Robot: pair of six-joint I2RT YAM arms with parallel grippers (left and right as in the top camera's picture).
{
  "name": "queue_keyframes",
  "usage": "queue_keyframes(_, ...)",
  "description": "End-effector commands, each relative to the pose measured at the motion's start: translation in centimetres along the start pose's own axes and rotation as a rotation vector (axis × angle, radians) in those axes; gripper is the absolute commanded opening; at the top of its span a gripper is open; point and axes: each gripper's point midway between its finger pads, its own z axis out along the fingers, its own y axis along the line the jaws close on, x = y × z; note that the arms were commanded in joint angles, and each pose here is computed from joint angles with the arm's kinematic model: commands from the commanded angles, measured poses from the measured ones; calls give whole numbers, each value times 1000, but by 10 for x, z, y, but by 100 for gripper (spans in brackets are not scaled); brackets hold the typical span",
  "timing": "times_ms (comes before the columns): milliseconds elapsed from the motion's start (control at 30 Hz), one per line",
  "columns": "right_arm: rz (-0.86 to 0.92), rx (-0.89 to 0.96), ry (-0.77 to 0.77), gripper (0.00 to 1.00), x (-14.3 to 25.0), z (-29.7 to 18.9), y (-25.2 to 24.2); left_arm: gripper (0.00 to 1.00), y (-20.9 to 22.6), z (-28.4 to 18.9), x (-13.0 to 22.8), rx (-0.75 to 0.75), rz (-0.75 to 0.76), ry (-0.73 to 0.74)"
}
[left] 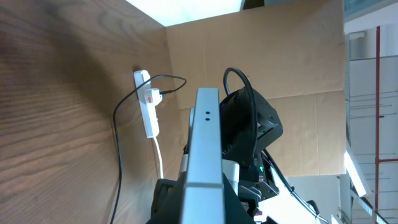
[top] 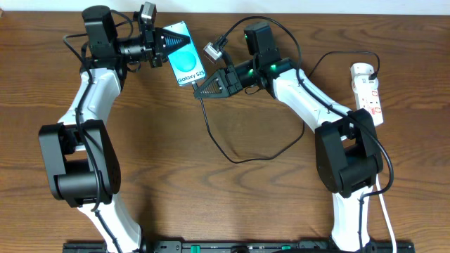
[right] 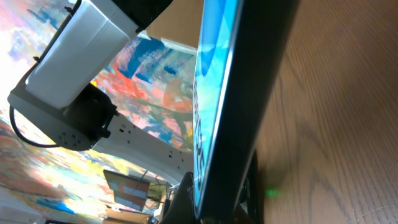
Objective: Plug charger to phone and switch on socket
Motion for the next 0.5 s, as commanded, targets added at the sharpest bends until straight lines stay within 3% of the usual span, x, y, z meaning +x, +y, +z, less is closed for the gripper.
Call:
queue_keyframes(0,-17,29,-34,1,-9,-11,-2,7,-21,9,18,56,33,96)
queue_keyframes(467,1,60,-63,1,-14,-17,-8,7,-21,9,18,56,33,95)
